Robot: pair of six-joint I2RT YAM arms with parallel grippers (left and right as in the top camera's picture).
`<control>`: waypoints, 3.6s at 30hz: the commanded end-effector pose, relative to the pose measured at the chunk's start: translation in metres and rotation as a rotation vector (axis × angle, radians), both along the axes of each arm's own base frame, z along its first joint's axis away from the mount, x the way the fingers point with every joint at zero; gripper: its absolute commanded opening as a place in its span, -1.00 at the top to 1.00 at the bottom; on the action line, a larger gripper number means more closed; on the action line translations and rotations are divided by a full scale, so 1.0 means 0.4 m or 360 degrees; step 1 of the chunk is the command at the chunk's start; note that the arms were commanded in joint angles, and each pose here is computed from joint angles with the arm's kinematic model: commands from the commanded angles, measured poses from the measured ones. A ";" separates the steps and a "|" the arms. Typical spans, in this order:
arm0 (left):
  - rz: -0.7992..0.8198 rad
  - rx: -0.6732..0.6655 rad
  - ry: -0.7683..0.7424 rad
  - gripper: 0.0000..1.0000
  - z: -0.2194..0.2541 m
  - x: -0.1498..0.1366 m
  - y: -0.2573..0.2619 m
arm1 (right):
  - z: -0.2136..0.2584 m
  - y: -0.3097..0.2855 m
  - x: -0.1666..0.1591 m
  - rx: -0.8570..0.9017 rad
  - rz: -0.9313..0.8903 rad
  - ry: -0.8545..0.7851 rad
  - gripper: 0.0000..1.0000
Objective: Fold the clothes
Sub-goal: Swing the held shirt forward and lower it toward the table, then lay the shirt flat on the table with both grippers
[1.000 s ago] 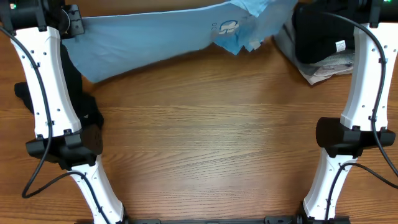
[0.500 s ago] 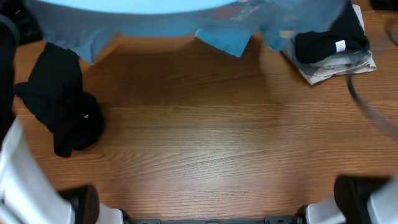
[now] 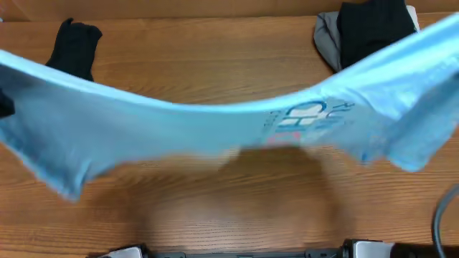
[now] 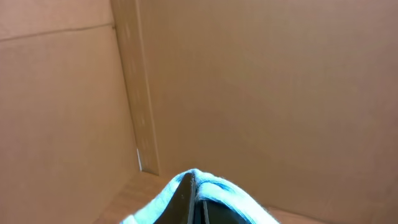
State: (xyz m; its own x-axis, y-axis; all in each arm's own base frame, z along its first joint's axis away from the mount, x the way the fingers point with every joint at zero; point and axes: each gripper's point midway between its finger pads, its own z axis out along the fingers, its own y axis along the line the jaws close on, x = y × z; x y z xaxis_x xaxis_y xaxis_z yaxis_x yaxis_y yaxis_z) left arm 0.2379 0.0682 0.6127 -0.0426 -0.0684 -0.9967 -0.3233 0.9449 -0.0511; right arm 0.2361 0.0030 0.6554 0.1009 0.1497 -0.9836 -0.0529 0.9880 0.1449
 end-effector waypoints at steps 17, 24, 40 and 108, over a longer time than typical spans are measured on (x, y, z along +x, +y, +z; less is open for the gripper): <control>0.0009 -0.0158 0.0178 0.92 -0.225 0.607 0.114 | -0.090 -0.049 0.611 0.0011 -0.0046 -0.0077 0.93; -0.0014 -0.0096 -0.0186 0.92 -0.090 0.632 0.115 | 0.071 -0.046 0.542 0.0002 -0.0043 -0.0480 0.93; 0.0075 -0.0076 0.0681 0.92 -0.440 0.622 0.144 | -0.312 -0.026 0.753 -0.0002 0.0104 0.0303 0.92; 0.0389 -0.0935 0.2077 0.92 -1.096 -0.166 -0.048 | -1.183 -0.055 -0.073 0.0500 -0.0458 0.2415 0.92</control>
